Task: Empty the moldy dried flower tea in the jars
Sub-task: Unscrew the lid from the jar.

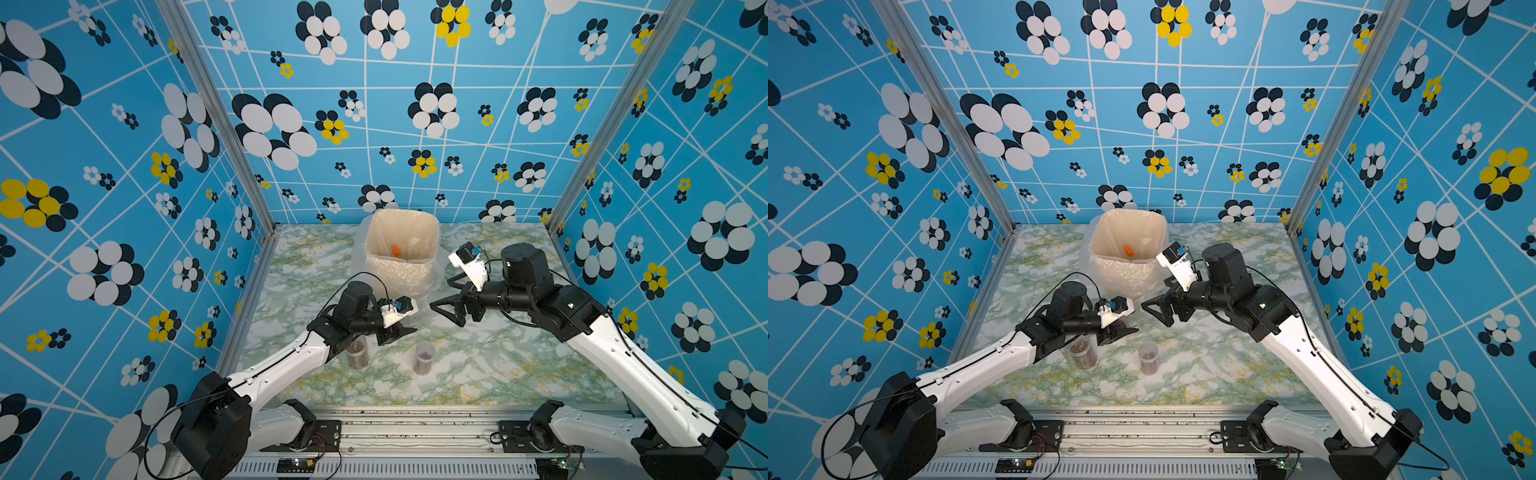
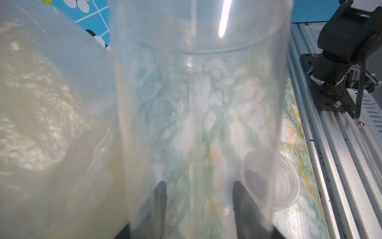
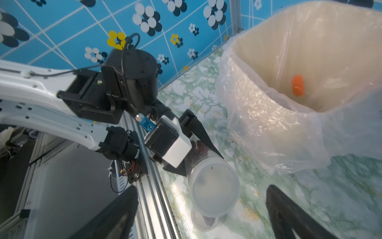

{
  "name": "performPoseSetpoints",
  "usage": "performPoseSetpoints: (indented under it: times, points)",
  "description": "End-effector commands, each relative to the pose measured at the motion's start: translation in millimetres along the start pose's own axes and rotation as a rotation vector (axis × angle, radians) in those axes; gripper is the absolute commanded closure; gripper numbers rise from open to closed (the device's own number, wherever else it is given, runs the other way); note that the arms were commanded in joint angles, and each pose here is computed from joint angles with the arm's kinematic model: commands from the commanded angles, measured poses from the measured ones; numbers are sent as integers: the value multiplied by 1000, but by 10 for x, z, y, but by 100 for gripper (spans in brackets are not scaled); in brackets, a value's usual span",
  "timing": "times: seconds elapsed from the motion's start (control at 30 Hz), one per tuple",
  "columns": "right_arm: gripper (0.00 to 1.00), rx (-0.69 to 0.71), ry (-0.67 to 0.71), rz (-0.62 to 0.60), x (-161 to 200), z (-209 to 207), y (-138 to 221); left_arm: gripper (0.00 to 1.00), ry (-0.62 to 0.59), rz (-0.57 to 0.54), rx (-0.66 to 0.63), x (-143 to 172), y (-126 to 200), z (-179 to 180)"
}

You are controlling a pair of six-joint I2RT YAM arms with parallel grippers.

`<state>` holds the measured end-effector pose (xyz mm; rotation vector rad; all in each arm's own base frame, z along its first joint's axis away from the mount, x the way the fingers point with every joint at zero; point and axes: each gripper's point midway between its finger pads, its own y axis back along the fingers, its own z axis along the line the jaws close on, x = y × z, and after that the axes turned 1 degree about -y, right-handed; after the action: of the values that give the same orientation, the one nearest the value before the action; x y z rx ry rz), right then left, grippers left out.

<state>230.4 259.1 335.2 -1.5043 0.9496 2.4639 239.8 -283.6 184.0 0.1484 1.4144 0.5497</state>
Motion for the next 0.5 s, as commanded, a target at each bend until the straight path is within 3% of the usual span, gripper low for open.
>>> performPoseSetpoints:
  times: [0.0,0.17,0.47]
  points:
    - [1,120,-295,28,55,-234,-50,85,-43,-20,-62,-133,39,108]
    - [12,125,-423,189,265,-266,-233,85,-53,-10,-82,-142,48,147]
    - [21,68,-481,265,385,-241,-449,85,-62,-7,-84,-156,70,113]
